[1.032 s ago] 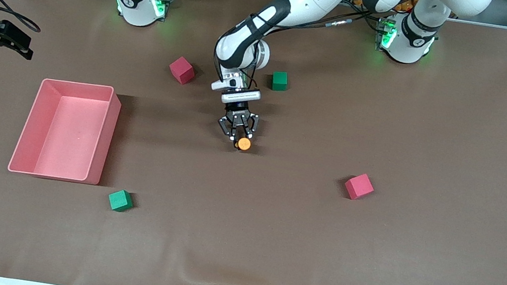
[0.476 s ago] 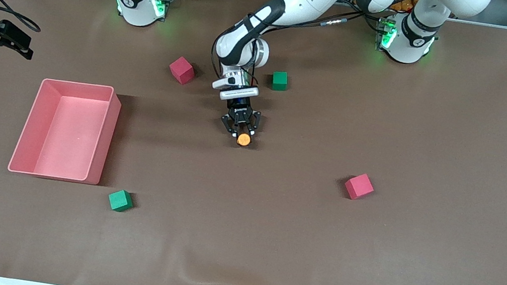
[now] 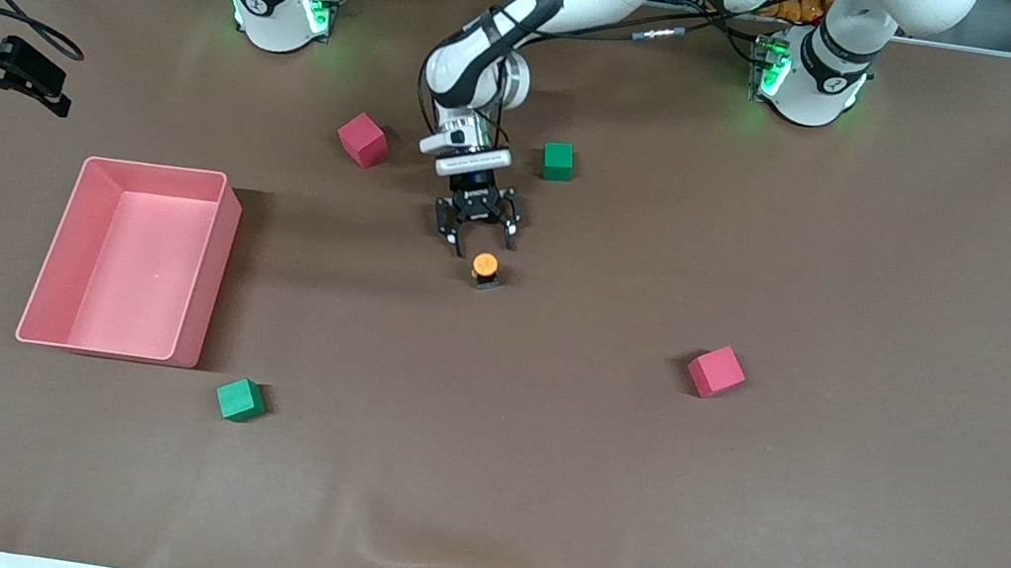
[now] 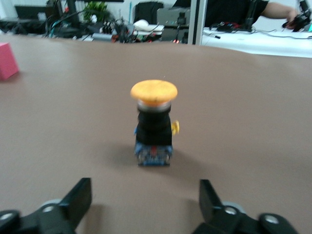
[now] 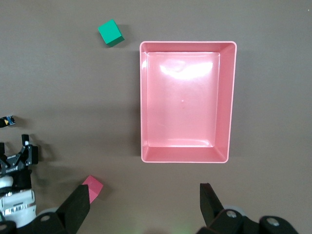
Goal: Place and upright button with both arms
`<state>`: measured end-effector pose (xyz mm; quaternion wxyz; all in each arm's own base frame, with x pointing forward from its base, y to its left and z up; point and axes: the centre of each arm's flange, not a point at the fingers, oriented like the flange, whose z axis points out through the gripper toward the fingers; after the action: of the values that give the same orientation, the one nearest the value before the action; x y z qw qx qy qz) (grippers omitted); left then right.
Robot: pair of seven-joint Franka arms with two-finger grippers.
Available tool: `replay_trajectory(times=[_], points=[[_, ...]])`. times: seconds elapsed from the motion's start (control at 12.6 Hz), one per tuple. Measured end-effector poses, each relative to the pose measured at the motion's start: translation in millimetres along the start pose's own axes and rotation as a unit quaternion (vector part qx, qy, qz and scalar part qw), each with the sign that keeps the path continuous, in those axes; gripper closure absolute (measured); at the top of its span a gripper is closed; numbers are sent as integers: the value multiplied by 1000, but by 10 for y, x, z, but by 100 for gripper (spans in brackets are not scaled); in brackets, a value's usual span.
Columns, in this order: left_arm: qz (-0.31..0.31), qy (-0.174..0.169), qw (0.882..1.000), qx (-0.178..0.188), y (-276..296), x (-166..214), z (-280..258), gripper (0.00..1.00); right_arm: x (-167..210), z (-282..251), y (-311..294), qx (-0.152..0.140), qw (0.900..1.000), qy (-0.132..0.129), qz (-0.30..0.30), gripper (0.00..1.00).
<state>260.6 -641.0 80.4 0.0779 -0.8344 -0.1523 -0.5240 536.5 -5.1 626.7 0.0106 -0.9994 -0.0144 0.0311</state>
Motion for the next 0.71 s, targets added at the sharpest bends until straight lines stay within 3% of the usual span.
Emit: replay_trajectory(times=[0.24, 0.48, 0.71], points=[[-20, -57, 998, 29, 108, 271, -349, 0, -1, 0, 8, 0, 1000, 0, 1, 0], [-52, -99, 993, 27, 233, 599, -735, 0, -1, 3, 11, 0, 1000, 0, 1, 0], [-69, -176, 981, 43, 403, 1097, -1104, 0, -1, 5, 12, 0, 1000, -1, 1, 0]])
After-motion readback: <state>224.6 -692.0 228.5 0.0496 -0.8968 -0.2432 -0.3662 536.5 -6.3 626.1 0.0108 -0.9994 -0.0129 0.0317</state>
